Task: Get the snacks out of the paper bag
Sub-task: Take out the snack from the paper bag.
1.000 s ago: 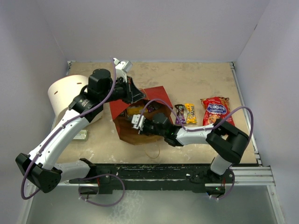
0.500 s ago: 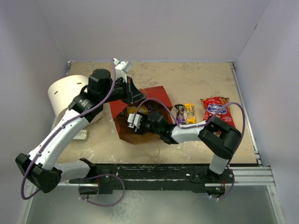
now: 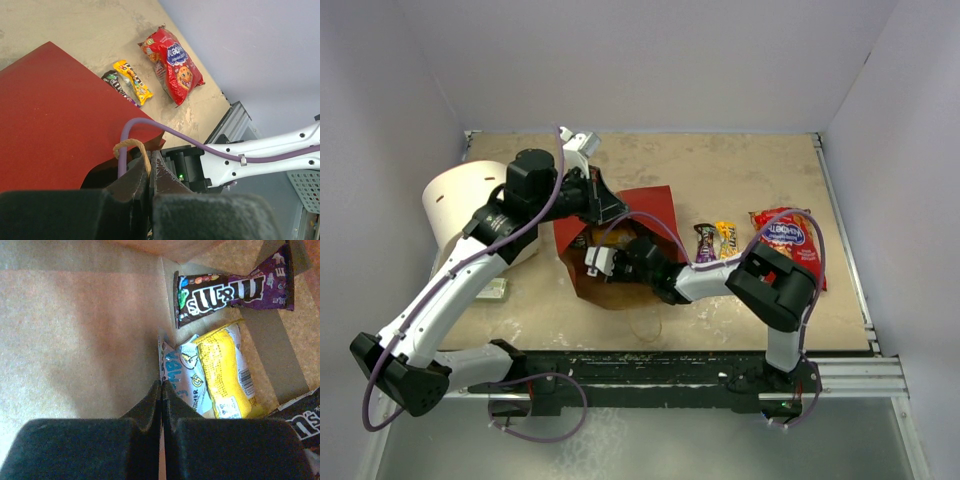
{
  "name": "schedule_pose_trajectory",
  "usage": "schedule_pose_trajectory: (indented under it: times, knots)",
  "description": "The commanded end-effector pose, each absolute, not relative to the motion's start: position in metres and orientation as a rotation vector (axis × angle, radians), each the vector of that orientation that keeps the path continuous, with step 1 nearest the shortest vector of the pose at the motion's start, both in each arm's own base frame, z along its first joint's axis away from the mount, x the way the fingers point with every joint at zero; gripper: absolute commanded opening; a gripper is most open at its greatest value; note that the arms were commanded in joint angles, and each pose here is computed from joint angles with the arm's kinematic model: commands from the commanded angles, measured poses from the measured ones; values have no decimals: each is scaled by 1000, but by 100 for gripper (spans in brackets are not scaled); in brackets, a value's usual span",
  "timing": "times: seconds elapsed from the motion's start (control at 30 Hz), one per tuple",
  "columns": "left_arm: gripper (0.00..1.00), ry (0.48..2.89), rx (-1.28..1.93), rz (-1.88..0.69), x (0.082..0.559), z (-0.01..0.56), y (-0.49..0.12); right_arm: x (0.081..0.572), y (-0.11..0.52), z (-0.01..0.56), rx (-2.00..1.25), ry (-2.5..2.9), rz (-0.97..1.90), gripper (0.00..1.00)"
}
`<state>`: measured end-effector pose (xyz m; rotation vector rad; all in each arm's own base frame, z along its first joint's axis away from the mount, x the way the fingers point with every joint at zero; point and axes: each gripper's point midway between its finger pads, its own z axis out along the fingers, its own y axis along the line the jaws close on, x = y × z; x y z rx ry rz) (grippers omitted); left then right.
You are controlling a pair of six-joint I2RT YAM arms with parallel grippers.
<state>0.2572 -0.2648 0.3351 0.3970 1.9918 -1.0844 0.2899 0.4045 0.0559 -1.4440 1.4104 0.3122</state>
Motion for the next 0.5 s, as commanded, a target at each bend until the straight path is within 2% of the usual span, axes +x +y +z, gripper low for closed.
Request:
schedule_pose_trajectory:
  times: [0.0,0.47]
  knots:
    - [0,1911,374,-1130,250,365,-262,283,399,90,-1421,1350,323,0]
    - [0,1944,300,-1079,254,360,-253,208,365,158,-1320,1350,660,0]
